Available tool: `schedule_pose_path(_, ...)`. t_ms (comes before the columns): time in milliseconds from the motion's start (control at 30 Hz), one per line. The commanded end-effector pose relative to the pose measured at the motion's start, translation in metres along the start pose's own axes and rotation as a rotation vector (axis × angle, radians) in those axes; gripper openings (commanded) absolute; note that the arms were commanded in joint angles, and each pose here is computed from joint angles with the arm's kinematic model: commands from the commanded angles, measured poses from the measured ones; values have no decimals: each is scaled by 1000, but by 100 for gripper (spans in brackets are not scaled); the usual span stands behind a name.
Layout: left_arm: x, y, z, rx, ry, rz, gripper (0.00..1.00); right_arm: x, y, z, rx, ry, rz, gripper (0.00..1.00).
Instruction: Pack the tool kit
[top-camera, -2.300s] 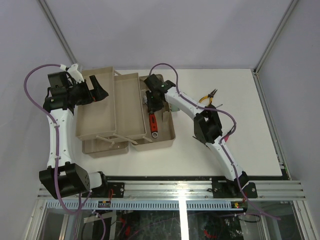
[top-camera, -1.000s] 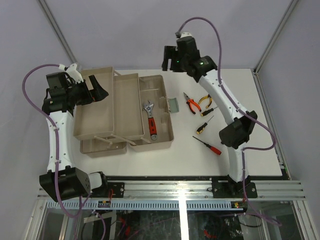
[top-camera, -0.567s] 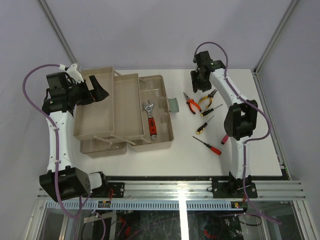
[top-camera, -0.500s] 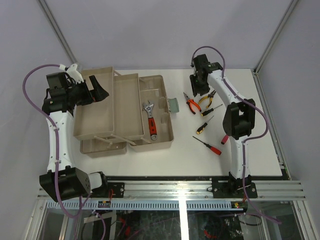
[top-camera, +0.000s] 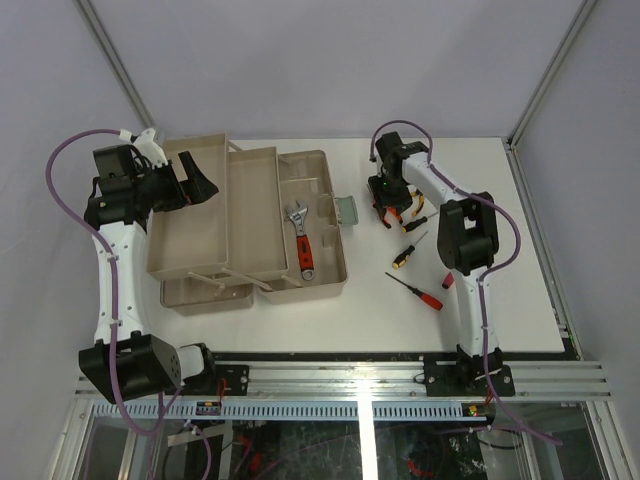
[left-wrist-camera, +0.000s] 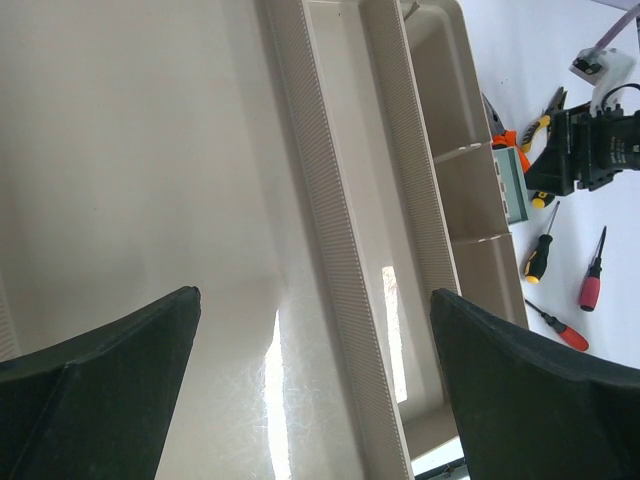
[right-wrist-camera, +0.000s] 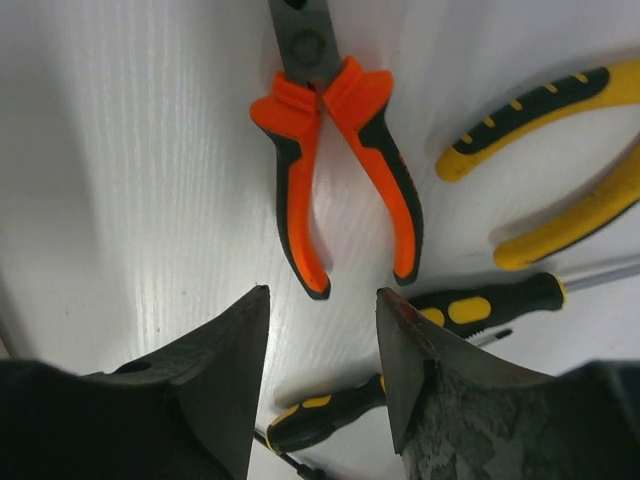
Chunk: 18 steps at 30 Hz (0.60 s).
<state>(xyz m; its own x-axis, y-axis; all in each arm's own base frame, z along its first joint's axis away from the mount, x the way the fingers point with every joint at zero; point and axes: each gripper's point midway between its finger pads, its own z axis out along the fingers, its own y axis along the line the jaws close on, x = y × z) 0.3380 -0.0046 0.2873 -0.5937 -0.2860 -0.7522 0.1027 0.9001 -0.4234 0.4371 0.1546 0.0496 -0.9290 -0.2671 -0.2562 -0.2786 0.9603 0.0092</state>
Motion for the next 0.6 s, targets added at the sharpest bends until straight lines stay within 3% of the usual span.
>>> schedule_pose_path(0,-14,-7,-4,20,-33,14,97,-15,20,4,-32,-27,-44,54)
schedule_pose_path(200,-14,-6,-6,12,-36,18,100,-1,24,32,-14,51,-66,56)
schedule_pose_path(333,-14,-6,-6,8,-37,23,100,9,20,44,5,90,-68,49)
schedule_pose_path(433,-14,-5,-6,5,-38,25,100,13,18,46,14,104,-71,37)
schedule_pose_path(567,-15,-4,-6,3,-36,25,100,-2,23,23,-12,50,-62,10)
